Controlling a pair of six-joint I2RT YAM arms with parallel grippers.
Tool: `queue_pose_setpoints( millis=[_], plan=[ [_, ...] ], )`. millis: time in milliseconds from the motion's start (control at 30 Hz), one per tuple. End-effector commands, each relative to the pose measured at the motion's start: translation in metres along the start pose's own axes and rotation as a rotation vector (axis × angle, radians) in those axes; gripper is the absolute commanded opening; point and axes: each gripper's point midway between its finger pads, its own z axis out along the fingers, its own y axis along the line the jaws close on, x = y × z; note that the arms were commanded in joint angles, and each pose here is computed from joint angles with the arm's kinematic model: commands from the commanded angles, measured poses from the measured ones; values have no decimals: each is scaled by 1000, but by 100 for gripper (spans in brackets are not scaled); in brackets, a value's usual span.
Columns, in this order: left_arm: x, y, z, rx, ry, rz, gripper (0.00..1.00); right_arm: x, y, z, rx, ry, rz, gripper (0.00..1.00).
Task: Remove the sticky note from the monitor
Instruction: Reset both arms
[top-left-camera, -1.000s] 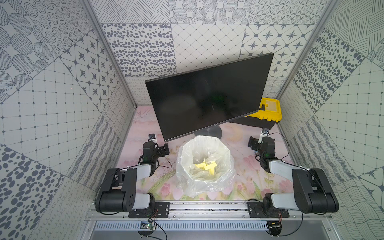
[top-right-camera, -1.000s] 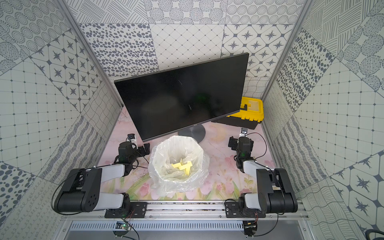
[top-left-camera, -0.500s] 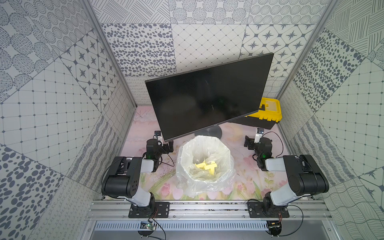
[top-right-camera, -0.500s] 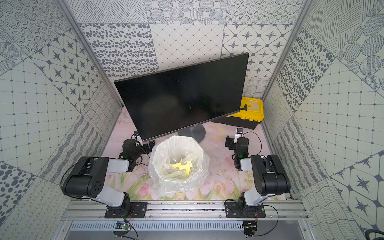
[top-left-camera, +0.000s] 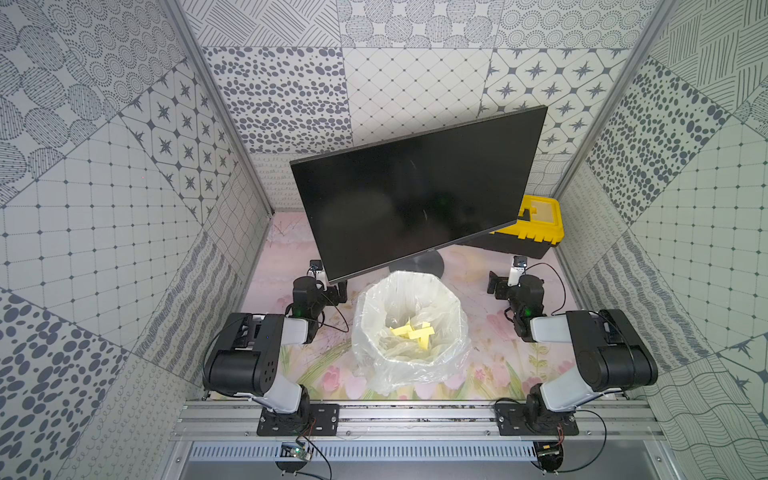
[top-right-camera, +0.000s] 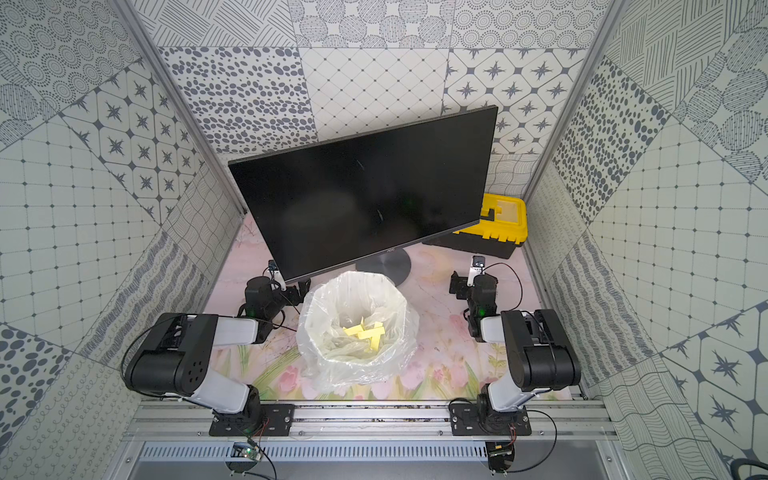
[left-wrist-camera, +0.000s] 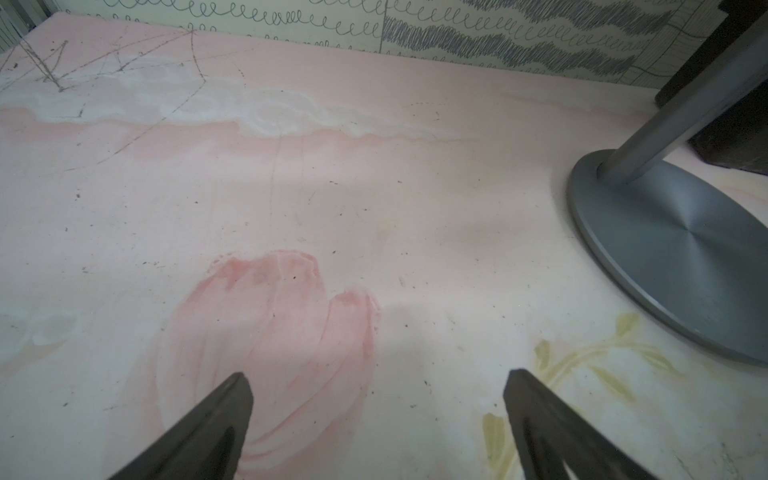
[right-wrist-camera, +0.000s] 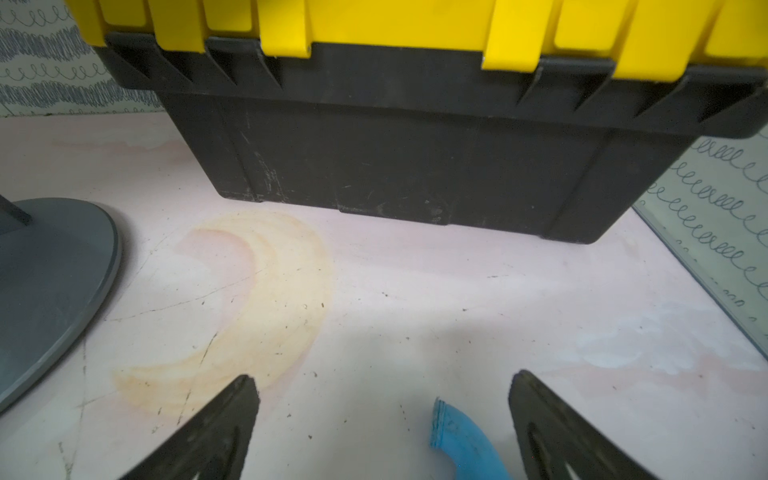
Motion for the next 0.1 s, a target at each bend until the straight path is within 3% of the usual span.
queue_pose_setpoints(
  millis=[0,67],
  plan=[
    [-10,-4,1,18,-36,27,99,-21,2,0,-13,-64,3,98],
    [-10,-4,1,18,-38,26,99,-21,2,0,-13,-65,1,98]
  ],
)
